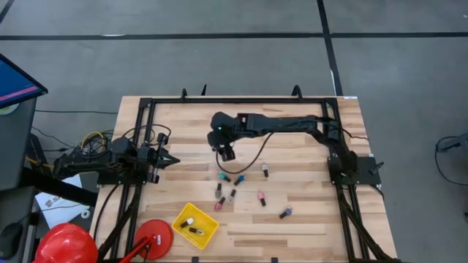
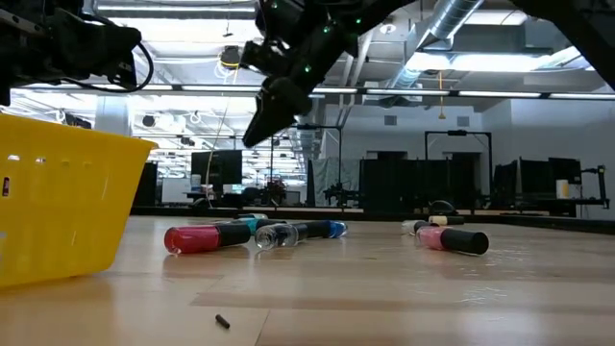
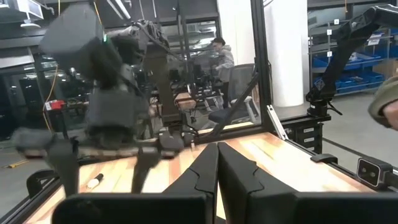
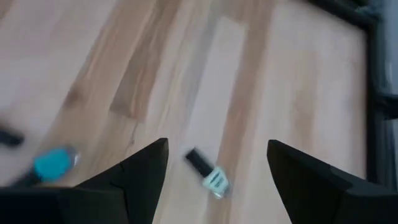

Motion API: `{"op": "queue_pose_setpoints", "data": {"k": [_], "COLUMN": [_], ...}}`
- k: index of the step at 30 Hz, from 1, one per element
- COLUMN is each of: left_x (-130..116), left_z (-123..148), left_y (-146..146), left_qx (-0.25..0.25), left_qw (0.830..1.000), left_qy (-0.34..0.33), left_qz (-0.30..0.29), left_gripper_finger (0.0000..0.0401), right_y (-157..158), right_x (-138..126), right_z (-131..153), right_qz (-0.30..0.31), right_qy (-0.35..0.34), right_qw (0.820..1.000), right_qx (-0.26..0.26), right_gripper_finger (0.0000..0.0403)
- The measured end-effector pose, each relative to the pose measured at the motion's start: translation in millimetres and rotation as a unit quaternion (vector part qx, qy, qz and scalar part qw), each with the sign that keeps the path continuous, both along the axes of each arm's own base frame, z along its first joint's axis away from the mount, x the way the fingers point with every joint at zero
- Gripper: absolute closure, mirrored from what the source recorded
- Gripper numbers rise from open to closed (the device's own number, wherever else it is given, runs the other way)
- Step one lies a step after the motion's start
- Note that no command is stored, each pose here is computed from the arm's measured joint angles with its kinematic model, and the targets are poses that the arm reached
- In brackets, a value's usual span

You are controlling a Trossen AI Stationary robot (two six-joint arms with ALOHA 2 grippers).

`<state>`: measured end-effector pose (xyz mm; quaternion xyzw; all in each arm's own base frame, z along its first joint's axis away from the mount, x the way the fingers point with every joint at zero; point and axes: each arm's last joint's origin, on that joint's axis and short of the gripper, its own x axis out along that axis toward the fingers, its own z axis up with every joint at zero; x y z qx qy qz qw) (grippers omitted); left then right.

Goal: Pick & Place Nail Polish
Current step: Put the white nail polish into the yellow basket

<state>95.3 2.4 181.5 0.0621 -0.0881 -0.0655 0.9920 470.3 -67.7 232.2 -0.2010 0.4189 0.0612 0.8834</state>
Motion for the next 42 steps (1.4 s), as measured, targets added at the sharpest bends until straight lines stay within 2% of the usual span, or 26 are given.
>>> {"op": "queue_pose_setpoints", "data": {"k": [3, 8, 11, 12, 14, 16, 18, 27, 32, 39, 42], "left_x": [0, 0, 0, 0, 0, 0, 0, 0, 0, 0, 0], "left_z": [0, 0, 0, 0, 0, 0, 0, 1, 1, 1, 1], "left_y": [0, 0, 0, 0, 0, 0, 0, 0, 0, 0, 0], "left_qx": [0.0, 0.0, 0.0, 0.0, 0.0, 0.0, 0.0, 0.0, 0.001, 0.001, 0.001], "left_qw": [1.0, 1.0, 1.0, 1.0, 1.0, 1.0, 1.0, 1.0, 1.0, 1.0, 1.0], "left_qy": [0.0, 0.0, 0.0, 0.0, 0.0, 0.0, 0.0, -0.006, -0.008, -0.008, -0.008], "left_qz": [0.0, 0.0, 0.0, 0.0, 0.0, 0.0, 0.0, 0.0, 0.0, 0.0, 0.0], "left_gripper_finger": [0.04, 0.04, 0.04, 0.04, 0.04, 0.04, 0.04, 0.04, 0.04, 0.04, 0.04], "right_y": [-9, -28, -32, -32, -33, -33, -37, -38, -37, -43, -44], "right_x": [-3, -3, 6, 5, 15, 15, 26, 56, 51, 50, 51], "right_z": [2, 3, -8, -16, -28, -37, -41, -69, -86, -91, -93], "right_qz": [0.029, 0.031, 0.034, 0.036, 0.05, 0.051, 0.054, 0.065, 0.071, 0.051, 0.043], "right_qy": [0.001, -0.021, -0.041, -0.023, -0.029, 0.009, 0.003, 0.097, 0.149, 0.158, 0.159], "right_qw": [1.0, 0.999, 0.998, 0.999, 0.998, 0.998, 0.998, 0.992, 0.985, 0.984, 0.985], "right_qx": [0.002, 0.016, 0.016, 0.02, 0.02, 0.031, 0.026, 0.047, 0.054, 0.055, 0.044], "right_gripper_finger": [0.0137, 0.0138, 0.0138, 0.0138, 0.0138, 0.0138, 0.0139, 0.0139, 0.0139, 0.014, 0.0155]}}
